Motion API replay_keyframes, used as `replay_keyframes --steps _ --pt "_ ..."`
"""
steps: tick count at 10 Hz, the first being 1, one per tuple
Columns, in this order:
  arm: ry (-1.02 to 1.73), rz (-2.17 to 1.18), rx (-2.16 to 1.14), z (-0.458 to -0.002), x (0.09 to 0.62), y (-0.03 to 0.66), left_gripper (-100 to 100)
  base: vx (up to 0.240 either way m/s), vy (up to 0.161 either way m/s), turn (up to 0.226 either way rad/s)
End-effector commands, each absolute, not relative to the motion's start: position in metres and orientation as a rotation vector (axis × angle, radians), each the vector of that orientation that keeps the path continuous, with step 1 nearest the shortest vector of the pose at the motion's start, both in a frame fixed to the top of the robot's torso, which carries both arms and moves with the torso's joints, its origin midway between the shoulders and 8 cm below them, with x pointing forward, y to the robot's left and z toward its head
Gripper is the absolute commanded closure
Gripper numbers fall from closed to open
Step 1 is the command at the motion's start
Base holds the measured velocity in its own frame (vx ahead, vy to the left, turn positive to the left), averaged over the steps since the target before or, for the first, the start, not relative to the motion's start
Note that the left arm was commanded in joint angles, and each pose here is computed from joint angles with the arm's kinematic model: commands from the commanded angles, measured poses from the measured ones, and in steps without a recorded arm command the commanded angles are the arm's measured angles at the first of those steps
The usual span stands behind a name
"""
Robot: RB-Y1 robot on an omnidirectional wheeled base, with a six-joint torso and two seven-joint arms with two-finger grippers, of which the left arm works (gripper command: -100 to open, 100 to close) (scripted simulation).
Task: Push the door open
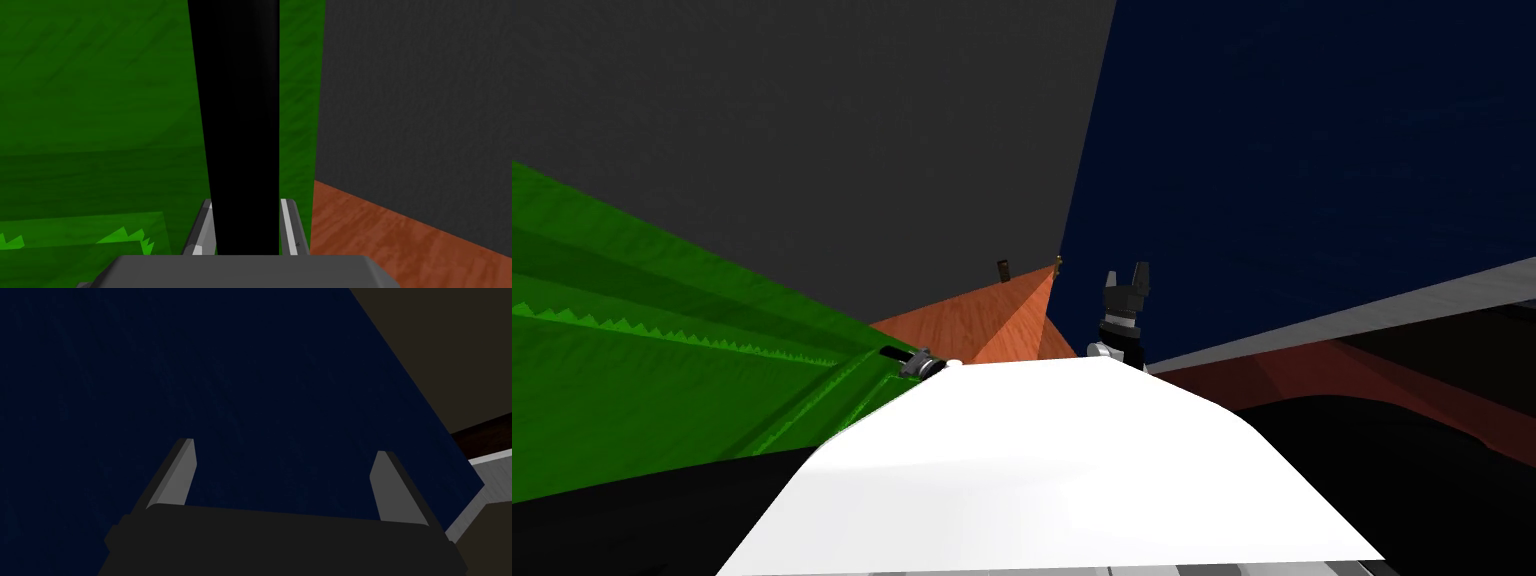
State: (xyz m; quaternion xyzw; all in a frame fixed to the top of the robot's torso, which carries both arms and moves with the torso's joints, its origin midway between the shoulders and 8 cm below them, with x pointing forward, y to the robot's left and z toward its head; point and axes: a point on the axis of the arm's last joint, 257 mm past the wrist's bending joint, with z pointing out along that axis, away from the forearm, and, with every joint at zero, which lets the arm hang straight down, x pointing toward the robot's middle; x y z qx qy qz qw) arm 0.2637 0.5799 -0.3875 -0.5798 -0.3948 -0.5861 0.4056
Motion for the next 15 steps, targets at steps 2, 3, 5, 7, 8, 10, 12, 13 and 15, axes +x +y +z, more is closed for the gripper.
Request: replay_keyframes --steps 2,3,5,7,8,10,12,13,15 --pt "-1.041 -1.412 -1.386 -0.384 0.219 0.604 100 0.125 0.103 -0.100" --pt "-1.054 -1.398 -1.373 -0.384 0.210 0.607 100 0.128 0.109 -0.067" --pt "-1.079 -1.369 -1.346 -0.384 0.193 0.613 100 0.068 0.078 -0.041" --pt "-1.114 -1.330 -1.311 -0.386 0.169 0.618 100 0.137 0.110 -0.092" --pt "-1.134 -1.306 -1.290 -0.387 0.154 0.621 100 0.119 0.112 -0.059" --pt "-1.143 -1.296 -1.282 -0.387 0.148 0.622 100 0.078 0.073 -0.017" --pt "-1.159 -1.276 -1.266 -0.389 0.137 0.623 100 0.086 0.059 -0.041" --pt "-1.181 -1.250 -1.247 -0.391 0.122 0.623 100 0.125 0.080 -0.053" --pt "-1.167 -1.251 -1.220 -0.380 0.117 0.638 100 0.073 0.074 0.023"
